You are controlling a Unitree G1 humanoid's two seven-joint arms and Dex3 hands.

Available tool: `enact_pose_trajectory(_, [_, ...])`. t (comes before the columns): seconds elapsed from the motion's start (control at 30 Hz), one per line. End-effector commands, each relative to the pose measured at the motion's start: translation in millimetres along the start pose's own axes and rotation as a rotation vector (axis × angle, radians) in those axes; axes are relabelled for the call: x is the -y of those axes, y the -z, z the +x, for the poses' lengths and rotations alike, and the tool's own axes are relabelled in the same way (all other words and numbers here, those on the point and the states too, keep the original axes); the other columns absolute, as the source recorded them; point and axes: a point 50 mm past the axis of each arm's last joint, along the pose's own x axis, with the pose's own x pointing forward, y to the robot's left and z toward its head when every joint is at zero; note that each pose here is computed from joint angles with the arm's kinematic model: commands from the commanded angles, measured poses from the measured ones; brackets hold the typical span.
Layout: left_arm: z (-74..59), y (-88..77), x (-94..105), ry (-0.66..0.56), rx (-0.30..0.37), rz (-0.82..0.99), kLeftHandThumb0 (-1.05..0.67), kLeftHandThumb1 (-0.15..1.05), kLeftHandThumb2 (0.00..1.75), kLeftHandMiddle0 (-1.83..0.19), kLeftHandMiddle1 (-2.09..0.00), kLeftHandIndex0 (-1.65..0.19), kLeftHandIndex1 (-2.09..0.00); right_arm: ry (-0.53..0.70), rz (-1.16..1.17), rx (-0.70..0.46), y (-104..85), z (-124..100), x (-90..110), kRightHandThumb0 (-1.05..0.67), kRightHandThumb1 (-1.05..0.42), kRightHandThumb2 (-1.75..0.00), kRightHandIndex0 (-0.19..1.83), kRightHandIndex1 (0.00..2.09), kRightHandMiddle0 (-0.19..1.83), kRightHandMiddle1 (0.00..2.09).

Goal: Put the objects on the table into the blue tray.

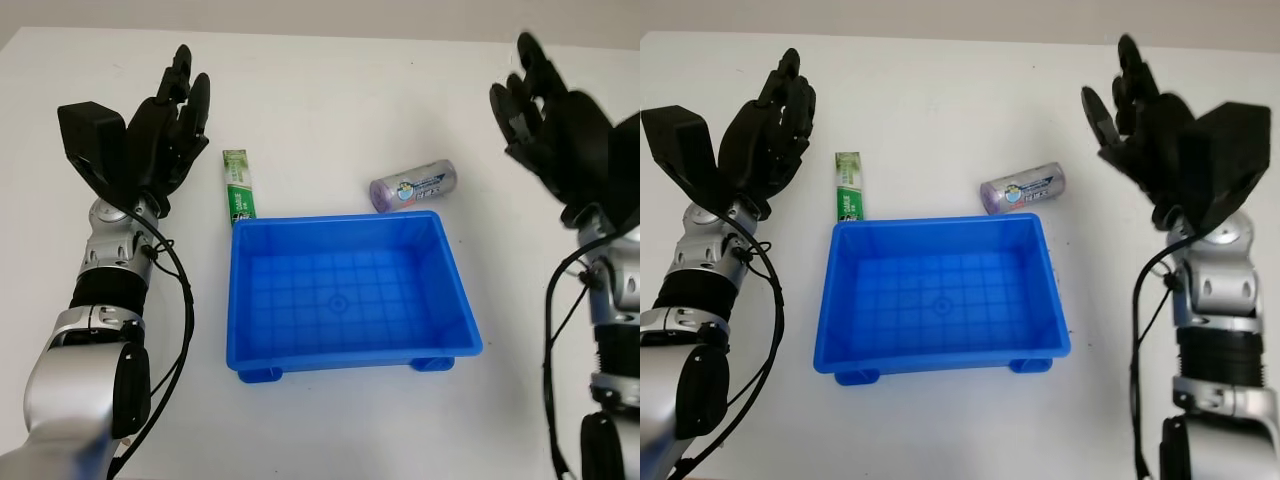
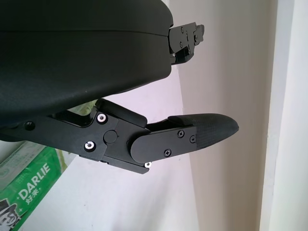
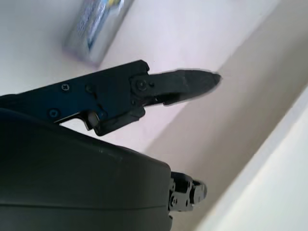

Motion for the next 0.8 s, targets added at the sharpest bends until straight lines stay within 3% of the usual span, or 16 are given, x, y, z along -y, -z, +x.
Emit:
enact_pose_trajectory(0.0, [-0.4,-2.0,1.1,0.001,0.011,0.005,-0.75,1.05,0.61,0.19,-0.04,0.17,-0.03,-0.028,-0.138,0.027,-8.6,5.6,5.6,-0.49,-0.83,-0.05,0.17,0.21,-0.09,0.72])
enact_pose_trajectory(0.07, [-0.9,-1.4,1.2,0.003,0.009,-0.002,-0.75,1.05,0.61,0.19,-0.05,0.17,-0.04,-0.065,-0.324,0.065,-15.2,11.2,8.9,-0.5,-0.79,-0.05,0.23,0.3,-0.1,0.77])
enact_pose_trajectory(0.1, [-1.0,-1.3,1.3,0.005,0.009,-0.002,-0.75,1.05,0.6,0.19,-0.04,0.18,-0.03,-0.092,-0.408,0.075,-16.8,13.4,9.5,-0.54,-0.77,-0.05,0.2,0.53,-0.08,0.76])
enact_pose_trajectory(0.13, [-1.0,-1.2,1.6,0.008,0.007,-0.001,-0.74,1.05,0.6,0.19,-0.04,0.18,-0.03,-0.136,-0.48,0.069,-17.3,15.7,8.8,-0.55,-0.76,-0.05,0.16,0.62,-0.08,0.75])
enact_pose_trajectory(0.3, [-0.6,-1.7,2.7,0.011,0.007,0.011,-0.74,1.05,0.6,0.19,-0.04,0.18,-0.04,-0.332,-0.682,0.034,-15.1,21.2,-2.6,-0.56,-0.78,-0.06,0.07,0.26,0.11,0.26])
enact_pose_trajectory(0.37, [-0.2,-1.8,3.3,0.012,0.006,0.008,-0.74,1.05,0.6,0.19,-0.03,0.19,-0.04,-0.378,-0.751,-0.002,-12.5,23.4,-8.1,-0.55,-0.78,-0.05,0.08,0.18,0.14,0.17])
enact_pose_trajectory(0.77, [-0.3,-1.4,5.1,0.015,0.006,-0.001,-0.75,1.05,0.59,0.19,-0.03,0.19,-0.03,-0.499,-0.84,-0.046,5.9,27.8,-29.3,-0.47,-0.83,-0.06,0.09,0.09,0.18,0.08])
